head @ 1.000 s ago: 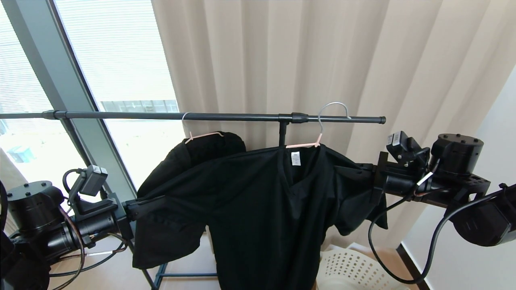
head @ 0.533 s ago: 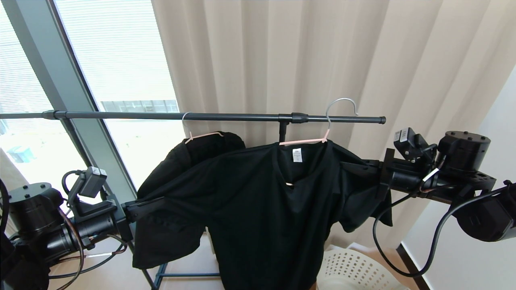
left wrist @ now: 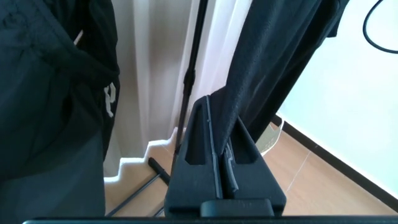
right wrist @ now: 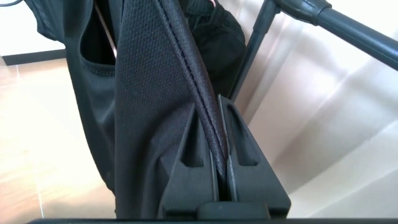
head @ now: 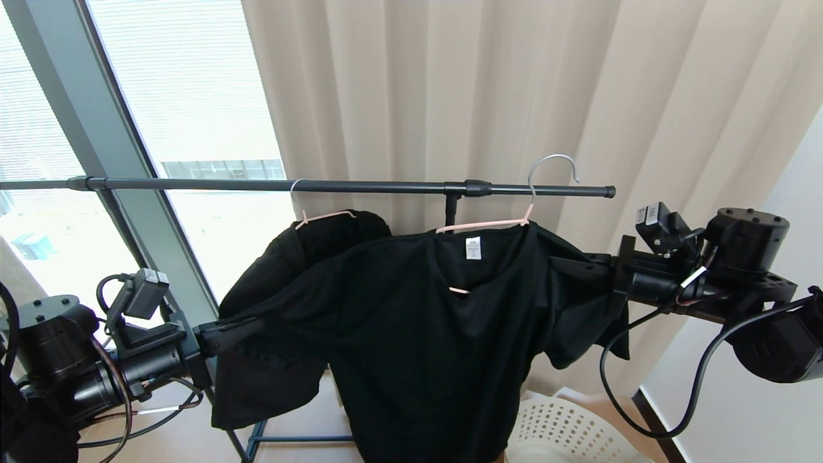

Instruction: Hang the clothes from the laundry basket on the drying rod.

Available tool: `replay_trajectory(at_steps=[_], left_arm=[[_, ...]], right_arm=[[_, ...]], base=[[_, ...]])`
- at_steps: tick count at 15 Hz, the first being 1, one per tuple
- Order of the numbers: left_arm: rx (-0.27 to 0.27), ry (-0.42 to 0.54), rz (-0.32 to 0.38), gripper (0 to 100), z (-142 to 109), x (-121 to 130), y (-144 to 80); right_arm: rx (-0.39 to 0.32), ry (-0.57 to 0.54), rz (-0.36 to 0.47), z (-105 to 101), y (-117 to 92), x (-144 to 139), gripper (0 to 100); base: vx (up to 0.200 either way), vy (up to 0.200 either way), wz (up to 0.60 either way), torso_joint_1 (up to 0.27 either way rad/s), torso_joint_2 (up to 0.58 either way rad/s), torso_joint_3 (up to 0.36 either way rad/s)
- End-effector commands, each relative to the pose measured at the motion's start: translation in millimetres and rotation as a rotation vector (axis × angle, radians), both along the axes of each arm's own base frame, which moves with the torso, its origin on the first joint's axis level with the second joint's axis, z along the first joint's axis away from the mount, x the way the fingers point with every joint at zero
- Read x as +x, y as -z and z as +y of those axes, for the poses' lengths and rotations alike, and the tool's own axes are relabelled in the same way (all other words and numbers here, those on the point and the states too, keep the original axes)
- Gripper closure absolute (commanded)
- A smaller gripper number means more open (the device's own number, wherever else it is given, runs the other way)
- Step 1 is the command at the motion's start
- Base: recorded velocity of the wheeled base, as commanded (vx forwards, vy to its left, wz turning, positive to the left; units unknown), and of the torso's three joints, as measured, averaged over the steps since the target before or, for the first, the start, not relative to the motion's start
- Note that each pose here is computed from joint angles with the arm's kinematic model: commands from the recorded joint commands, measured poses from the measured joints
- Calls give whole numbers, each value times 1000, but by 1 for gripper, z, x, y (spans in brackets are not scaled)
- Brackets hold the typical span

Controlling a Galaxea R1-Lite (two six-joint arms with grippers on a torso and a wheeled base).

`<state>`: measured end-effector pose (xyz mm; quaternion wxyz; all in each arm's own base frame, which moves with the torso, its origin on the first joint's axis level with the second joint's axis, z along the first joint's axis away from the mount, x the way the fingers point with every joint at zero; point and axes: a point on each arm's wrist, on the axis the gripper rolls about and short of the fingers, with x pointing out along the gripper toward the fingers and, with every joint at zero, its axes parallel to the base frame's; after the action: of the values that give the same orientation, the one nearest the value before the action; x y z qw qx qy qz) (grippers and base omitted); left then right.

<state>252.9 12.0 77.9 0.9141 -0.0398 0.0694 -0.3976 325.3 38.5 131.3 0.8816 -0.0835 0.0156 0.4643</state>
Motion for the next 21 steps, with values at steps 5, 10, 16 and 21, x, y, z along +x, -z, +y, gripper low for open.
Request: replay_trajectory(at_steps=[5, 10, 16, 21], left_arm=[[-7, 4, 38, 100, -1, -1, 8], [-6, 3, 42, 0, -1, -2, 8], [-9, 9, 66, 0, -4, -7, 11], [2, 73, -37, 0, -26, -6, -12]], right_arm=[[-1, 0, 1, 1, 1, 0, 100], [-1, 0, 1, 1, 1, 0, 100], [-3, -3, 14, 2, 5, 2, 100], [-10, -55, 52, 19, 16, -2, 100]], base=[[0, 0, 0, 0, 0, 0], [0, 0, 0, 0, 0, 0], [0, 0, 0, 0, 0, 0], [0, 0, 0, 0, 0, 0]])
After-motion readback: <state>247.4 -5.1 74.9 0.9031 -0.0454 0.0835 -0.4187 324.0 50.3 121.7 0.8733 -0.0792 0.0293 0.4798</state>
